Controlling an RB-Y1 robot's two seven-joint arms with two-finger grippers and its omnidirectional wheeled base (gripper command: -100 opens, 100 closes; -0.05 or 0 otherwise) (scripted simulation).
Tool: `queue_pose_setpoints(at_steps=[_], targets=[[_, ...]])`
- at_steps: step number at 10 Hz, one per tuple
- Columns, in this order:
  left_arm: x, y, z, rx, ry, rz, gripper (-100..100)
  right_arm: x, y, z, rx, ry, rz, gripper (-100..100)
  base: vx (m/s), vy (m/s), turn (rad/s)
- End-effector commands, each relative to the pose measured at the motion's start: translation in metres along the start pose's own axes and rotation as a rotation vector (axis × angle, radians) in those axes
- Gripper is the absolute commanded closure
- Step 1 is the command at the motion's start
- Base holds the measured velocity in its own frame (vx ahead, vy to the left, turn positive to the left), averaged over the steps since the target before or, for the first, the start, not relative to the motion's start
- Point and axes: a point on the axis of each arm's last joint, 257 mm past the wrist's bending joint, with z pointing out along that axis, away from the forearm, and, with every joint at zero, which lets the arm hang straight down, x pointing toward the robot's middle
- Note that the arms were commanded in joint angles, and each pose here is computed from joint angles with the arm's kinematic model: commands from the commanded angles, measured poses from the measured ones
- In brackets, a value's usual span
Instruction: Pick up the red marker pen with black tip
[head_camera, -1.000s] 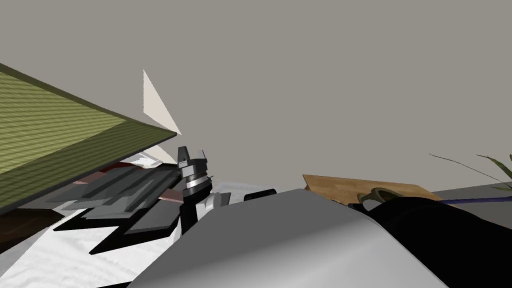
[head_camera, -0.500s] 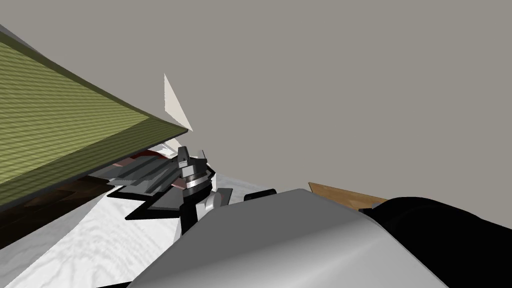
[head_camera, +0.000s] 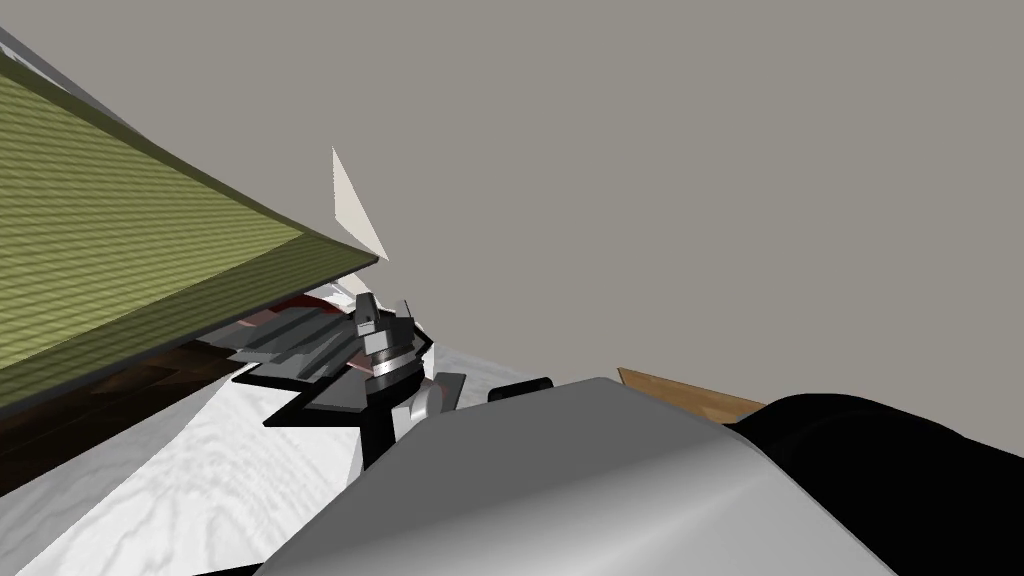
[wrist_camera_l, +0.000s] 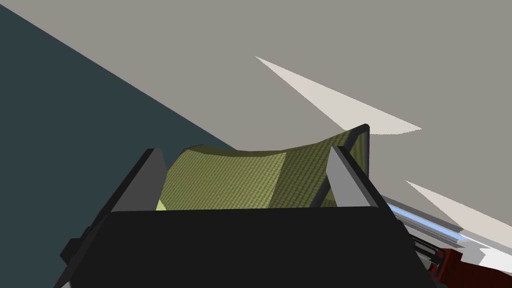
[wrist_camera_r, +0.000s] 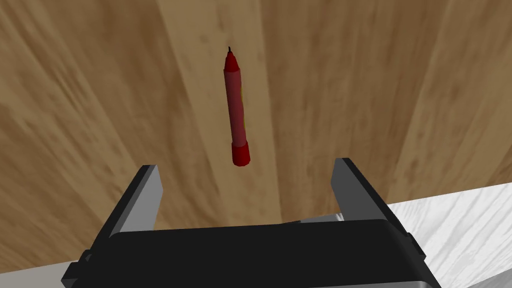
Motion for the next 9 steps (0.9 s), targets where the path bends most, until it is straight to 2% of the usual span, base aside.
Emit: queue_pose_setpoints(at_steps=[1,2,6,7,8,9], targets=[[0.0,0.0,0.0,0.0,0.0,0.0,0,0.0,0.0,0.0,0.0,0.0,0.0,-100,-0.009,-0.02,0.016],[0.0,0.0,0.0,0.0,0.0,0.0,0,0.0,0.0,0.001,0.002,0.001,-0.001,100,0.0,0.0,0.0],[0.0,0.0,0.0,0.0,0.0,0.0,0,0.0,0.0,0.0,0.002,0.001,-0.001,100,0.0,0.0,0.0],[0.0,0.0,0.0,0.0,0.0,0.0,0,0.0,0.0,0.0,0.002,0.001,-0.001,0,0.0,0.0,0.0],[0.0,0.0,0.0,0.0,0.0,0.0,0,0.003,-0.007,-0.011,-0.003,0.004,-0.01,100,0.015,0.03,-0.112],[0.0,0.0,0.0,0.0,0.0,0.0,0,0.004,-0.011,-0.017,-0.005,0.006,-0.014,100,0.027,0.048,-0.096]])
